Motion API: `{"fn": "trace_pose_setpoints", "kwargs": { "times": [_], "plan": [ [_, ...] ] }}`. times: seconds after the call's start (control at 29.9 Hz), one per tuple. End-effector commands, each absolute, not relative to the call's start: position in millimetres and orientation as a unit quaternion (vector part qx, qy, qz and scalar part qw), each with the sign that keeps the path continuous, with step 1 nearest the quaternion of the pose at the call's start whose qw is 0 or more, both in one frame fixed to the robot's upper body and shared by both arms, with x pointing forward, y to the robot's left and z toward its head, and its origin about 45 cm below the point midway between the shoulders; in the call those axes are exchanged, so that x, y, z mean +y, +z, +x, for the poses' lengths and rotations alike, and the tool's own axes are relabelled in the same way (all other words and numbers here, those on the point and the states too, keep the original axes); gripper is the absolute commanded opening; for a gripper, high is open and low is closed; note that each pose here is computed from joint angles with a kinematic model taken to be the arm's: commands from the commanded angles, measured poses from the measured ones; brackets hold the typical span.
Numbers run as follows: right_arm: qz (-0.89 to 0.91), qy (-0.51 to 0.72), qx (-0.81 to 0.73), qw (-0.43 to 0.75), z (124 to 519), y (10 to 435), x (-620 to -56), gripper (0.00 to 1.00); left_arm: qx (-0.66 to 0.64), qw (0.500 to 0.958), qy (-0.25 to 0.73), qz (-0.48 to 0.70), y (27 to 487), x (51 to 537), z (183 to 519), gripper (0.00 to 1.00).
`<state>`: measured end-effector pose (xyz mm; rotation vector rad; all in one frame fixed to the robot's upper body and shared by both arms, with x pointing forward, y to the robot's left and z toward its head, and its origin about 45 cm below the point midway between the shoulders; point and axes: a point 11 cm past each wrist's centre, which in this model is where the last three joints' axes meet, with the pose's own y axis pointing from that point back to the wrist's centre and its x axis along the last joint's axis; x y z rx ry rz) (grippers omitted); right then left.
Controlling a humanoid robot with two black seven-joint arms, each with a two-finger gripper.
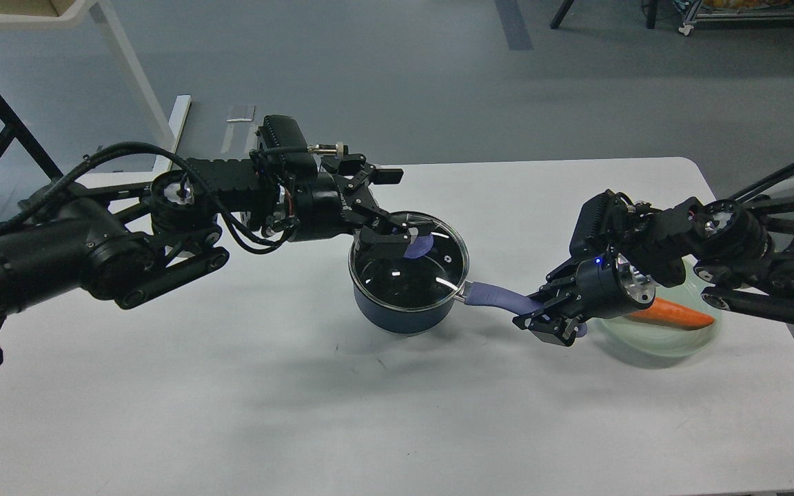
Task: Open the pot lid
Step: 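Reach the left gripper over the pot to the purple lid knob, then grasp the purple lid knob with the left gripper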
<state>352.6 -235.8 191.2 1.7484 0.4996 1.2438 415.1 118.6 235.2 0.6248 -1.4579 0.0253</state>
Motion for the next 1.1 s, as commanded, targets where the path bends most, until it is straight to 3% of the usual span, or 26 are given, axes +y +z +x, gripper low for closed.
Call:
{"fn": "trace_pose_setpoints", "kwargs": {
  "times": [0.0,0.74,0.8,0.94,1.07],
  "plan": [
    [0.707,0.505,0.203,0.452,353,192,-234,0.31,-0.655,0.698,0.01,0.288,227,116,419,0.99],
    [0.707,0.506,0.209,0.447,352,190,-229,0.31,-0.618,0.722,-0.014,0.309,178,126,398,0.97],
    [0.707,0.507,0.209,0.447,352,190,-228,0.31,-0.618,0.722,-0.014,0.309,178,126,398,0.88],
    [0.707,0.506,0.209,0.447,352,190,-229,0.31,-0.62,0.721,-0.017,0.309,178,126,398,0.59],
    [0.707,0.506,0.209,0.447,352,190,-229,0.31,-0.621,0.72,-0.019,0.31,177,126,397,0.41]
  ]
}}
